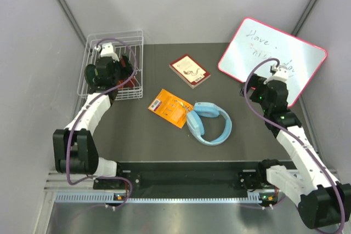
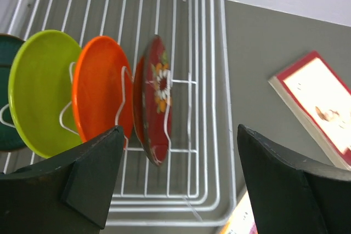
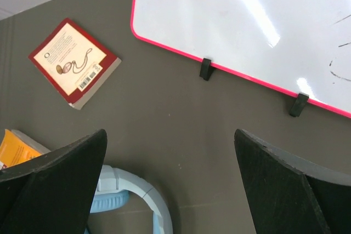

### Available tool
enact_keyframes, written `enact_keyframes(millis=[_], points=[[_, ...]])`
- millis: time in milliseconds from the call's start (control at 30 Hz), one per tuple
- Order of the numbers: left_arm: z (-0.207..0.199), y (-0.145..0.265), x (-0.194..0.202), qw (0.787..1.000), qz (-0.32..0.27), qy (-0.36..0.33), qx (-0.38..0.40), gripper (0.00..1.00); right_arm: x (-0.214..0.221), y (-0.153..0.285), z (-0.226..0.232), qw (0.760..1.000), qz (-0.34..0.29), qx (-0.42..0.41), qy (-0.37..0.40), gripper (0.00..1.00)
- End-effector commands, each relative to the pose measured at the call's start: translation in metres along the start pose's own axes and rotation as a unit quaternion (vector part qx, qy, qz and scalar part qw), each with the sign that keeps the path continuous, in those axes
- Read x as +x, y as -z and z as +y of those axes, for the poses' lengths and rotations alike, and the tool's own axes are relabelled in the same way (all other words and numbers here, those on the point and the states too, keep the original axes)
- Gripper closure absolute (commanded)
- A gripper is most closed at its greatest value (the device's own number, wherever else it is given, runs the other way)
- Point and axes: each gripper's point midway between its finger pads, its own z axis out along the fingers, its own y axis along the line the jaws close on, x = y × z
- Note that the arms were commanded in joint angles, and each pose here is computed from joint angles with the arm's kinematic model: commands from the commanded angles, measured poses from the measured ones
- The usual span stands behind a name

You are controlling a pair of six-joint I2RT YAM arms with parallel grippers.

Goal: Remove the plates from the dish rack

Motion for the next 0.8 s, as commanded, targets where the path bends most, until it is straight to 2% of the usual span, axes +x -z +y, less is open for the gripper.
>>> enact_keyframes(millis=[0, 267, 500, 600, 667, 733, 767], points=[[0.012, -0.026, -0.011, 0.998, -0.04, -0.015, -0.036, 0.13, 0.0, -0.009, 0.009, 1.0, -0.006, -0.019, -0.004, 0.01], [0.023, -0.059, 0.008, 0.997, -0.031, -0.004, -0.066, 0.17, 0.015, -0.02, 0.009, 1.0, 0.011, -0.02, -0.004, 0.02], [0.028, -0.068, 0.014, 0.996, -0.041, -0.001, -0.081, 0.43, 0.031, -0.025, 0.003, 1.0, 0.028, -0.013, 0.002, 0.05], [0.024, -0.066, 0.017, 0.997, -0.043, 0.003, -0.066, 0.61, 0.037, -0.026, 0.001, 0.999, 0.034, -0.009, 0.003, 0.05], [0.023, -0.065, 0.02, 0.997, -0.043, 0.004, -0.061, 0.78, 0.038, -0.027, 0.0, 0.999, 0.038, -0.007, 0.003, 0.05], [0.023, -0.065, 0.025, 0.997, -0.038, 0.002, -0.06, 0.8, 0.041, -0.027, -0.001, 0.999, 0.043, -0.005, 0.004, 0.05], [0.023, -0.066, 0.029, 0.998, -0.03, -0.001, -0.059, 0.85, 0.041, -0.027, -0.001, 0.999, 0.044, -0.004, 0.004, 0.05]])
